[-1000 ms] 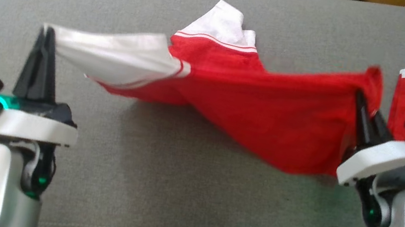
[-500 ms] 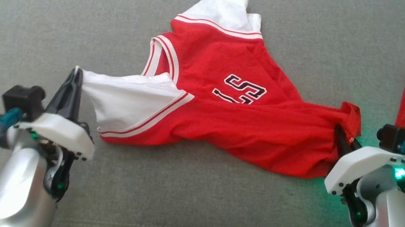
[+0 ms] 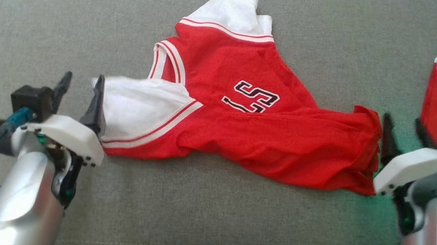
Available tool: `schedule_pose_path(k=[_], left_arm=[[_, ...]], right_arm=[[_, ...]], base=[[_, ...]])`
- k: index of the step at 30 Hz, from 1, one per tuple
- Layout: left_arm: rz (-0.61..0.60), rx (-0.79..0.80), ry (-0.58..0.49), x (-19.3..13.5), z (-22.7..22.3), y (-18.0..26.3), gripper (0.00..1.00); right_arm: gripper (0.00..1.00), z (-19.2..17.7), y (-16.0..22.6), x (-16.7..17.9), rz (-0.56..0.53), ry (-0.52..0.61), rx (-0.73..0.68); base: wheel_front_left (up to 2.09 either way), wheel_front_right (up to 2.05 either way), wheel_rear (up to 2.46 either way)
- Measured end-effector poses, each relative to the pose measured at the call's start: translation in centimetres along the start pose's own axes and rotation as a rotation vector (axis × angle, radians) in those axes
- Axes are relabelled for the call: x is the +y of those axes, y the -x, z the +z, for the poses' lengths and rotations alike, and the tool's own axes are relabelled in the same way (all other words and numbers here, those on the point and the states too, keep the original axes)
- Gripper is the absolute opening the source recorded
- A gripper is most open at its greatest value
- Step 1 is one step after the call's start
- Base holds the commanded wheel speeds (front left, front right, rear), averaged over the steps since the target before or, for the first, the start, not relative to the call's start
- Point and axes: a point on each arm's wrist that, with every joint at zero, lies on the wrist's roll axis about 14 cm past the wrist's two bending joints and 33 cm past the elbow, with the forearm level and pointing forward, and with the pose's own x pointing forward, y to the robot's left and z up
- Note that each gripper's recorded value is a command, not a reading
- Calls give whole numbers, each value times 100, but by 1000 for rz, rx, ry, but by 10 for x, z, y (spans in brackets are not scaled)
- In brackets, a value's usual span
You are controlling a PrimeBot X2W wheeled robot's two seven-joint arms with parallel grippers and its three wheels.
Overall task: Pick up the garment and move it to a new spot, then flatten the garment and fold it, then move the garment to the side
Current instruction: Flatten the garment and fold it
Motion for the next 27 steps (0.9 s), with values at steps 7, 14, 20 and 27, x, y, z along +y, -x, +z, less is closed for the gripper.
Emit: schedule_pose_path(k=[7,14,20,27], left_arm=[[35,-214,14,7,67,3,100],[93,-286,63,20,73,38,100],[132,-284,94,27,66,53,100],[93,-262,98,12,59,51,100]], right_arm=[[100,55,19,-9,-18,-28,-225],[100,46,57,3,36,-48,-291],[100,21,73,-2,26,-72,-248],[100,13,66,9,54,-42,-206]], base=[[0,0,0],[0,0,0],[0,0,0],[0,0,0]])
